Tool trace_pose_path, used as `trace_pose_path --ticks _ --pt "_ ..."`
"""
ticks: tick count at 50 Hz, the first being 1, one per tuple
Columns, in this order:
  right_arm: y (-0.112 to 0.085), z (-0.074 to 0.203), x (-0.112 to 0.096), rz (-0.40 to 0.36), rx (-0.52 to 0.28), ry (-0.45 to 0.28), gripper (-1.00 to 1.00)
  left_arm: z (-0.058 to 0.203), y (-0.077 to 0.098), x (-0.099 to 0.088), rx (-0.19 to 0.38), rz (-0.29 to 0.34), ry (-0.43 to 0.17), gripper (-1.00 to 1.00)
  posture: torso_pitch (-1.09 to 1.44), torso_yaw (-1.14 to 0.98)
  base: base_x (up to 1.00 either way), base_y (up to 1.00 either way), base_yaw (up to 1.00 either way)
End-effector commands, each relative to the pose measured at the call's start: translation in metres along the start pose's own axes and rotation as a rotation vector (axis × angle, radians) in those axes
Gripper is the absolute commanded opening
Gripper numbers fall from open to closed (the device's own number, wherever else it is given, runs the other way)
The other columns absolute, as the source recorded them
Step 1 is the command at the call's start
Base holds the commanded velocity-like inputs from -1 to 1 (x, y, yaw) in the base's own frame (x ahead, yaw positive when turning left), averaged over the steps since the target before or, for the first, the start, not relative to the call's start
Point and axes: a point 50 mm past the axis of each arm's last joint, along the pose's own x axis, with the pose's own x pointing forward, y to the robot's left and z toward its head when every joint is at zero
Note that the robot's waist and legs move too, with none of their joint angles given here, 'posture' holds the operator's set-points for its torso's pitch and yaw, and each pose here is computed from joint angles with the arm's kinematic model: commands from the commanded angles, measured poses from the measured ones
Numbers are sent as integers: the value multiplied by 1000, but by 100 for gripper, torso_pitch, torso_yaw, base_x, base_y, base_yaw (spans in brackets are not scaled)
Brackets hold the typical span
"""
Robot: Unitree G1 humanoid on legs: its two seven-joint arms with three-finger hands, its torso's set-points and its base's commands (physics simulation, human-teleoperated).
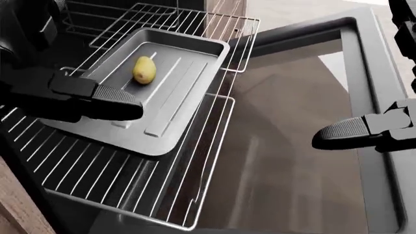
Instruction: Pick the potato from the oven and place it on the plate on the counter.
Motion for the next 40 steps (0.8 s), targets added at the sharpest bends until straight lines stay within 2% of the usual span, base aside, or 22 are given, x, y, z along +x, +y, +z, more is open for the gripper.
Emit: trace_pose_path --ticks 1,5,7,9,12,13,21,27,32,40 --pt "-6 8 -1 -28 -10 -40 100 9 -2 0 8 -7 -42 100 0 0 12 0 0" --pt "-6 10 -2 -28 -8 -50 100 10 -3 1 9 -9 -44 100 0 0 26 0 0" --pt "-6 11 -3 -20 43 -63 100 10 -3 1 9 -9 -43 100 0 0 9 -8 0" --pt "-6 11 -3 -16 51 -65 100 10 -3 1 10 -9 -44 100 0 0 0 0 -72" --pt "-6 12 -3 -16 45 -66 100 11 -3 1 11 -10 -45 100 0 0 0 0 -84" --pt "-6 13 -3 -19 12 -66 100 12 -3 1 11 -8 -46 100 0 0 0 -9 0" --pt "-8 12 -5 -22 3 -70 100 13 -2 4 22 -1 -46 100 0 0 0 0 0" --pt "-9 12 -6 -23 2 -71 100 15 4 15 38 30 -47 100 0 0 0 0 0" --pt "-9 12 -6 -26 2 -71 100 12 5 27 35 28 -33 100 0 0 0 0 0" --pt "-11 10 -7 -29 5 -71 100 4 7 52 91 53 7 100 0 0 0 0 0"
